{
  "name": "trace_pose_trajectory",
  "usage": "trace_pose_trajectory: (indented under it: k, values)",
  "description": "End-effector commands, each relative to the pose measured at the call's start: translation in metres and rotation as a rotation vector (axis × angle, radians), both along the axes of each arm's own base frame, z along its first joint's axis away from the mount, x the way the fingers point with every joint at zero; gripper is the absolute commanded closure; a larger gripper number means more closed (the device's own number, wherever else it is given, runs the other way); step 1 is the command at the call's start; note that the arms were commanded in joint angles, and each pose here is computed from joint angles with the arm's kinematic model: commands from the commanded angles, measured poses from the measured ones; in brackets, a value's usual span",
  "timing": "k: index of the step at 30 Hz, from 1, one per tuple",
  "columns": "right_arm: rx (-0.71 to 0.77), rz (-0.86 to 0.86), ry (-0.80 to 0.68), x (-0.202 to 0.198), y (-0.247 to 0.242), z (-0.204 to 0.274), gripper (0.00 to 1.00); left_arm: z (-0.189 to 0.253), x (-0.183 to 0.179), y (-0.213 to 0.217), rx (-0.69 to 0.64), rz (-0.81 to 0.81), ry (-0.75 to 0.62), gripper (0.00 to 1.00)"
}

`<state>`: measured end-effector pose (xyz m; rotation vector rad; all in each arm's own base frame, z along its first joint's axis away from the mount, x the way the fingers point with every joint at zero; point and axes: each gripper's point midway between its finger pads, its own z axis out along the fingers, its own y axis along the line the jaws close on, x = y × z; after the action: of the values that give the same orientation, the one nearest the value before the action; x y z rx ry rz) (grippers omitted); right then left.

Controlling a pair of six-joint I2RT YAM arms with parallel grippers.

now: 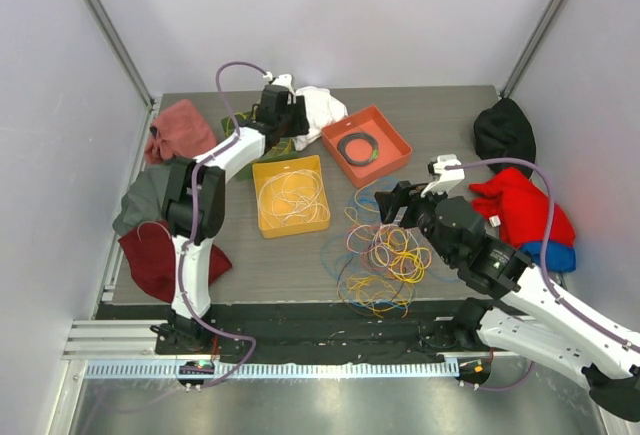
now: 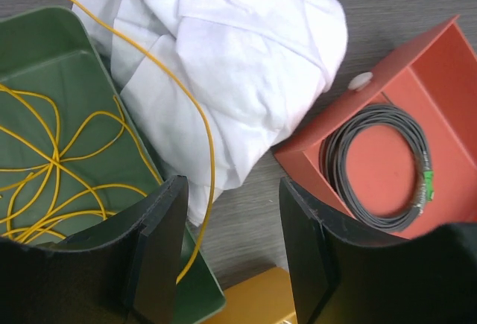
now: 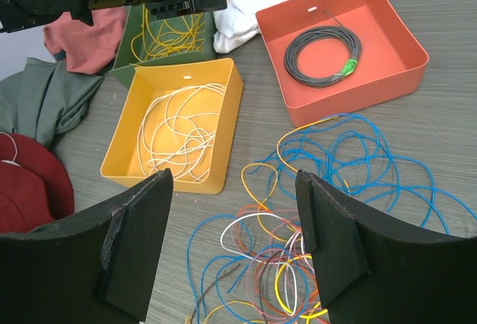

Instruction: Untangle the cables

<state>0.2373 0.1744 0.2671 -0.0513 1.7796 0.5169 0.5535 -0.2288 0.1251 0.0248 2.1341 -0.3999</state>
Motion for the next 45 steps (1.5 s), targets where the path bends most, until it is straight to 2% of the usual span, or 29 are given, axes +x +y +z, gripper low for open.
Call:
trace_pose_trajectory:
  k: [1,5,7,8,10,11,13,15,17,18,22,26,35,45]
  values:
    - [0.005,-0.028,-0.035,0.006,-0.002,0.012,0.25,0.014,0.015,0.001,-0.001,-0.004,-0.040,0.44]
    - [-0.011,-0.036,-0.030,0.008,-0.002,0.008,0.25,0.010,0.019,0.003,0.012,0.009,-0.039,0.49]
    - [-0.016,-0.034,-0.029,0.008,-0.002,0.008,0.25,0.010,0.020,0.004,0.019,0.008,-0.042,0.64]
    - [-0.016,-0.036,-0.029,0.009,-0.002,0.008,0.25,0.012,0.019,0.004,0.022,0.007,-0.046,0.79]
    - [-0.017,-0.037,-0.030,0.009,-0.002,0.008,0.25,0.012,0.015,0.011,0.035,0.029,-0.052,0.92]
    - [-0.017,-0.039,-0.029,0.009,-0.003,0.007,0.25,0.034,0.016,0.012,0.018,0.040,-0.109,1.00]
    - [-0.014,-0.036,-0.029,0.008,-0.002,0.007,0.25,0.045,0.010,0.021,0.036,0.062,-0.143,1.00]
    - [-0.011,-0.036,-0.030,0.008,-0.003,0.008,0.25,0.076,0.005,0.033,0.056,0.093,-0.201,1.00]
    - [-0.003,-0.030,-0.029,0.007,-0.002,0.008,0.25,0.080,-0.006,0.042,0.080,0.111,-0.206,1.00]
    - [0.001,-0.027,-0.030,0.006,-0.001,0.008,0.25,0.102,-0.013,0.050,0.078,0.131,-0.244,1.00]
    - [0.024,-0.013,-0.029,0.005,0.002,0.009,0.25,0.120,-0.033,0.078,0.115,0.217,-0.266,1.00]
    - [0.043,0.004,-0.028,0.003,0.005,0.010,0.25,0.115,-0.047,0.099,0.140,0.269,-0.213,1.00]
    - [0.063,0.005,-0.042,-0.002,-0.001,0.014,0.25,0.063,-0.058,0.125,0.198,0.323,-0.035,1.00]
    - [0.038,-0.014,-0.043,-0.002,-0.006,0.015,0.25,-0.021,-0.023,0.122,0.232,0.309,0.133,1.00]
